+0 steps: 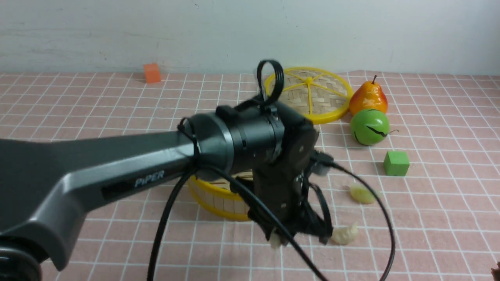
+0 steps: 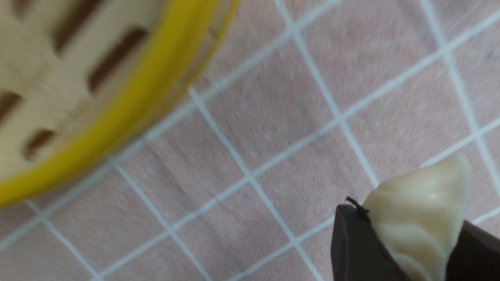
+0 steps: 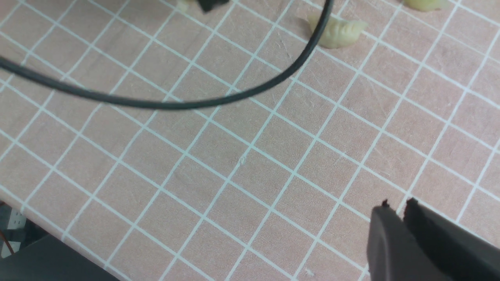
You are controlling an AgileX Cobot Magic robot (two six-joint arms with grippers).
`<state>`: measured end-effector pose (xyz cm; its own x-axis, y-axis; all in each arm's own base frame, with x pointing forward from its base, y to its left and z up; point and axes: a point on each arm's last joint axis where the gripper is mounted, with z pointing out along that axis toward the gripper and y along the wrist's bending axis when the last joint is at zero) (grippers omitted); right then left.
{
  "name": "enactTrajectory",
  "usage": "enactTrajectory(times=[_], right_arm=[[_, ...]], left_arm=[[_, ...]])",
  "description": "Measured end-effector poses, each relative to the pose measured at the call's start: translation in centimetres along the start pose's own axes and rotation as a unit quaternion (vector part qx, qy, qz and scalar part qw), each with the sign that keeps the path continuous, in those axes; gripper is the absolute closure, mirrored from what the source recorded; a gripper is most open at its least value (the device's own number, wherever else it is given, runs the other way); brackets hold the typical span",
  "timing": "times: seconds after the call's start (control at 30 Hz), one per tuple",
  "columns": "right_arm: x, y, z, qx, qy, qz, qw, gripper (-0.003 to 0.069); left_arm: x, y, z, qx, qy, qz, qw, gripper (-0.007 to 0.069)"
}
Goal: Put the dumplings into the steamer on the table with the pink tablecloth.
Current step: 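Place the dumpling into the bamboo steamer basket with the left gripper, then reach for and grasp a dumpling lying on the table beside the steamer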
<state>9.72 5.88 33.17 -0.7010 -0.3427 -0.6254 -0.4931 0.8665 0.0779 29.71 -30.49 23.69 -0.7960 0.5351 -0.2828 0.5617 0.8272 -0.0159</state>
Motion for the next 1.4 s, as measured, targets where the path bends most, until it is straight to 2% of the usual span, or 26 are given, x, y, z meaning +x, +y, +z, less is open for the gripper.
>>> enactTrajectory(times=[0.13, 0.27, 0.4, 0.7, 0.8, 0.87, 1.0, 1.13, 1.2, 1.23, 1.37, 1.4], right_arm=[[0.0, 0.0, 0.0, 0.002, 0.000, -0.001, 1.000, 0.0596], [0.0, 0.0, 0.0, 0.002, 0.000, -0.001, 1.000, 0.0596], [0.0, 0.0, 0.0, 0.002, 0.000, -0.001, 1.000, 0.0593], [0.1, 0.0, 0.0, 0.001, 0.005, -0.001, 1.000, 0.0585], [0.0, 0.0, 0.1, 0.002, 0.007, -0.001, 1.000, 0.0585], [-0.1, -0.2, 0.5, 0.011, 0.017, -0.005, 1.000, 0.0585], [-0.8, -1.2, 1.7, 0.055, 0.036, -0.017, 0.998, 0.0584], [-1.5, -1.9, 3.0, 0.084, 0.050, -0.005, 0.995, 0.0582], [-2.5, -2.6, 4.1, 0.096, 0.062, 0.015, 0.993, 0.0582], [-2.7, -2.6, 4.3, 0.097, 0.063, 0.017, 0.993, 0.0582], [-5.3, -3.5, 5.6, 0.088, 0.067, 0.039, 0.993, 0.0655], [-5.6, -3.5, 5.9, 0.085, 0.070, 0.036, 0.993, 0.0662]], left_arm=[[-3.3, 2.5, -3.9, -0.001, -0.062, -0.034, 0.997, 0.0428], [-5.8, 5.8, -4.6, -0.009, -0.097, -0.078, 0.992, 0.0428], [-7.8, 8.9, -1.5, -0.021, -0.094, -0.119, 0.988, 0.0428], [-8.6, 12.6, 4.3, -0.037, -0.059, -0.164, 0.984, 0.0423], [-8.5, 12.9, 5.0, -0.038, -0.053, -0.166, 0.984, 0.0380], [-8.5, 12.9, 5.4, -0.038, -0.049, -0.166, 0.984, 0.0311], [-8.4, 12.8, 4.9, -0.034, -0.047, -0.168, 0.984, 0.0222], [-8.5, 12.7, 2.3, -0.034, -0.060, -0.167, 0.984, 0.0205], [-8.3, 12.5, -2.2, -0.032, -0.091, -0.159, 0.983, 0.0214], [-8.3, 12.5, -2.6, -0.032, -0.094, -0.157, 0.983, 0.0216], [-6.4, 12.0, -13.2, -0.030, -0.169, -0.133, 0.976, 0.0324], [-6.1, 12.0, -14.1, -0.030, -0.176, -0.129, 0.975, 0.0340]])
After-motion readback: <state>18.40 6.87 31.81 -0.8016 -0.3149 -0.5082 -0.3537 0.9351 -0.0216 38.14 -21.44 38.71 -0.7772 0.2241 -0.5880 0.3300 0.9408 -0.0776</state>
